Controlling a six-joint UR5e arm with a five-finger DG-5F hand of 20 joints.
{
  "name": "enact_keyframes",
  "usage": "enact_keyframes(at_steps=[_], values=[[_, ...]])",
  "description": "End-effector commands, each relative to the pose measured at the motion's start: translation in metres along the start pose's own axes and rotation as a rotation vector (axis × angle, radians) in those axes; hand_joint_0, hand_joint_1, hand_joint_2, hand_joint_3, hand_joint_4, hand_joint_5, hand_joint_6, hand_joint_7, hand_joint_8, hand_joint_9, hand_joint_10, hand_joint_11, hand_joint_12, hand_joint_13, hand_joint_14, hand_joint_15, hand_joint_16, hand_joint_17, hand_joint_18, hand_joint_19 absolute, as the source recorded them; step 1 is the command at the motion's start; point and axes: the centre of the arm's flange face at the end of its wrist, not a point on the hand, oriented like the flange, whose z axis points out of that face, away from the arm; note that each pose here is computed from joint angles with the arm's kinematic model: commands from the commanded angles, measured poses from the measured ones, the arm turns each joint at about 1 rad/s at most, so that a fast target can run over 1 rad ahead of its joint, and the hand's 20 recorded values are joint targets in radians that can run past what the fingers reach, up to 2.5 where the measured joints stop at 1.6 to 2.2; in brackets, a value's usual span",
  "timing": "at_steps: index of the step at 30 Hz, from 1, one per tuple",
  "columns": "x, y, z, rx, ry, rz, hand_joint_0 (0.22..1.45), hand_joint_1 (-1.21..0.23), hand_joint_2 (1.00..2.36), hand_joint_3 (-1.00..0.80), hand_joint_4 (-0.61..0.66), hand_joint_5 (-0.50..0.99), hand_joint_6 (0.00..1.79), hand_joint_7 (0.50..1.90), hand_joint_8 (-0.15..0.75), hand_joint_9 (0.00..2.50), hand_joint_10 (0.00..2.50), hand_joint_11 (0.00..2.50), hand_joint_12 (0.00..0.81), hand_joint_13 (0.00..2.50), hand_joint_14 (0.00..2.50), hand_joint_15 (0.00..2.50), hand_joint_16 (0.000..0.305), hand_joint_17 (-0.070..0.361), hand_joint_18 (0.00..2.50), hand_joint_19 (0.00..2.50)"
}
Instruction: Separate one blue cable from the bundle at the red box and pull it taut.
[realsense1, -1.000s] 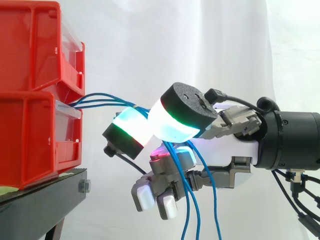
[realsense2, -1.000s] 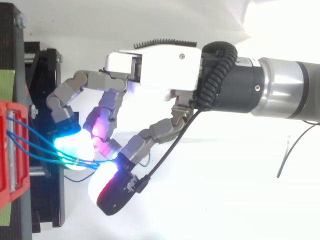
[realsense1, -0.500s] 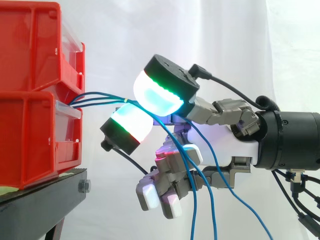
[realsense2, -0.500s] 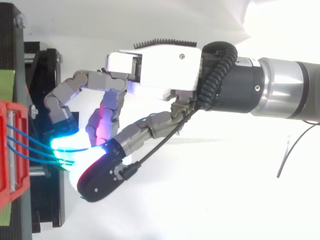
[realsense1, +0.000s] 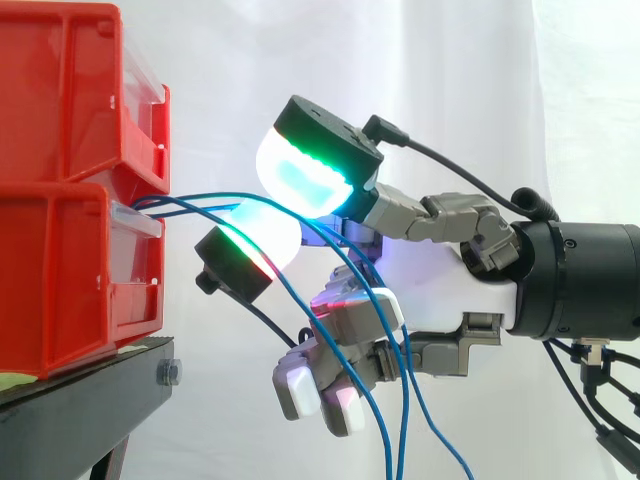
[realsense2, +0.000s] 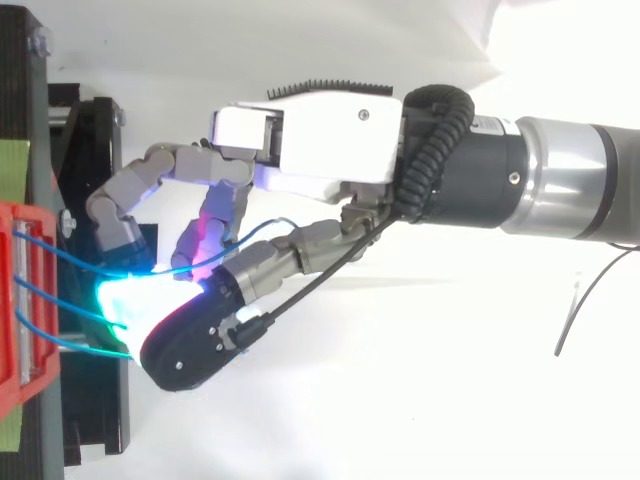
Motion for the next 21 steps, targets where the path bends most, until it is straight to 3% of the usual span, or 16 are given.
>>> enact_keyframes(at_steps=[1, 7, 14, 19, 21], values=[[0.0006, -0.0006, 0.0001, 0.001, 0.001, 0.000, 0.59, -0.72, 1.00, -0.50, 0.00, -0.09, 0.82, 1.18, 0.342, 1.37, 0.03, 1.15, 0.404, 1.09, 0.02, 0.66, 0.049, 0.110, 1.06, 0.79], [0.0006, -0.0005, 0.0002, -0.001, 0.000, 0.000, 0.66, -0.87, 1.00, -0.50, 0.06, -0.14, 0.86, 1.15, 0.345, 1.25, 0.03, 1.19, 0.400, 1.04, 0.02, 0.65, 0.049, 0.110, 1.01, 0.75], [0.0006, -0.0005, 0.0002, -0.001, 0.000, 0.000, 0.65, -1.02, 1.00, -0.50, 0.08, -0.16, 0.88, 1.13, 0.331, 1.15, 0.03, 1.21, 0.389, 0.97, 0.02, 0.63, 0.049, 0.109, 0.97, 0.68], [0.0009, -0.0026, -0.0009, 0.004, 0.001, 0.000, 0.65, -0.99, 1.00, -0.50, 0.08, -0.16, 0.89, 1.10, 0.336, 1.14, 0.03, 1.20, 0.386, 0.96, 0.02, 0.63, 0.048, 0.109, 0.96, 0.69], [0.0013, -0.0051, -0.0022, 0.007, 0.002, -0.001, 0.67, -0.89, 1.00, -0.50, 0.07, -0.16, 0.89, 1.13, 0.344, 1.17, 0.02, 1.20, 0.388, 0.97, 0.02, 0.63, 0.048, 0.108, 0.96, 0.70]])
